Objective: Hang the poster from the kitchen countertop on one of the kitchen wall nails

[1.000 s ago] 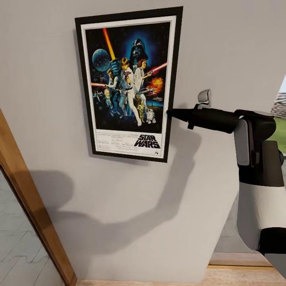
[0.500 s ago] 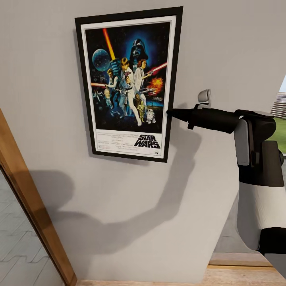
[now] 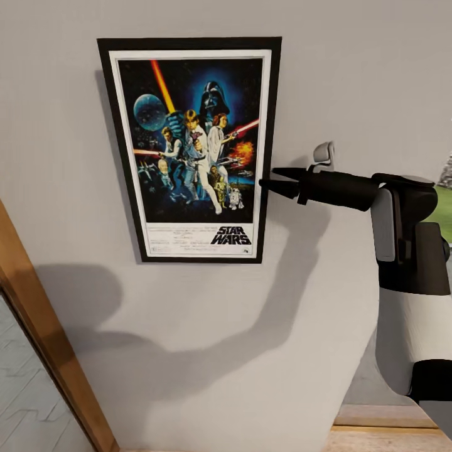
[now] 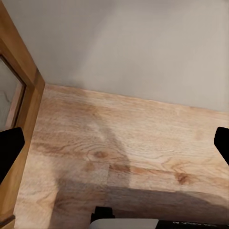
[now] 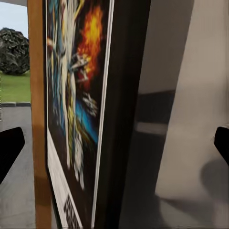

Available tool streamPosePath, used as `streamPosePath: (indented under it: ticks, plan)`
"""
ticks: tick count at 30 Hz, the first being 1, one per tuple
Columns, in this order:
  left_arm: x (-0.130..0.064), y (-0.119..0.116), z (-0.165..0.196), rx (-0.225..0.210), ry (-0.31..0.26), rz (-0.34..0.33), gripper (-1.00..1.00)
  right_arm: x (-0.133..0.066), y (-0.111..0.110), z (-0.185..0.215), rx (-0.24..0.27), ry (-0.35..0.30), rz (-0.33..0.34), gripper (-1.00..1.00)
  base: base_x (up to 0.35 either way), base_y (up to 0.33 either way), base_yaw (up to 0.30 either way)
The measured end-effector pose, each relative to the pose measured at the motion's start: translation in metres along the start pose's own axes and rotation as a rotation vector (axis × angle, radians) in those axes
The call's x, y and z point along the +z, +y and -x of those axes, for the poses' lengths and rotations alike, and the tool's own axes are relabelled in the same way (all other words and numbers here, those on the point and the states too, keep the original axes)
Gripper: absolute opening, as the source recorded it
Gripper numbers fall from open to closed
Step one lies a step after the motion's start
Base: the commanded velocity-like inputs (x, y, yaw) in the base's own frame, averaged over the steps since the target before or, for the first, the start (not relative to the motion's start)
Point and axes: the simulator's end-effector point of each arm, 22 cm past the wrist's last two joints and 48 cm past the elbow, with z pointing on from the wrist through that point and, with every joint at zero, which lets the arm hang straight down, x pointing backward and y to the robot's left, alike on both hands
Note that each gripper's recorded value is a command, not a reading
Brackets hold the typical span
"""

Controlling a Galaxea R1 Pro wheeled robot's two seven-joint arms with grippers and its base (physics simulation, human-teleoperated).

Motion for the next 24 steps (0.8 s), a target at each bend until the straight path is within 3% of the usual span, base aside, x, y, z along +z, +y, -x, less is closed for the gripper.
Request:
streamPosePath:
  ticks: [8,24]
  plan:
    - [0.0,0.0004,0.0001,0.0,0.0,0.0,1.0,-0.0005,-0.0006,-0.0045,0.037,0.021,-0.002,1.0,-0.011,-0.009,0.0]
    - [0.0001,0.0004,0.0006,0.001,-0.001,0.0,1.0,-0.0005,-0.0004,-0.0055,0.043,0.024,-0.001,1.0,-0.156,-0.031,0.0]
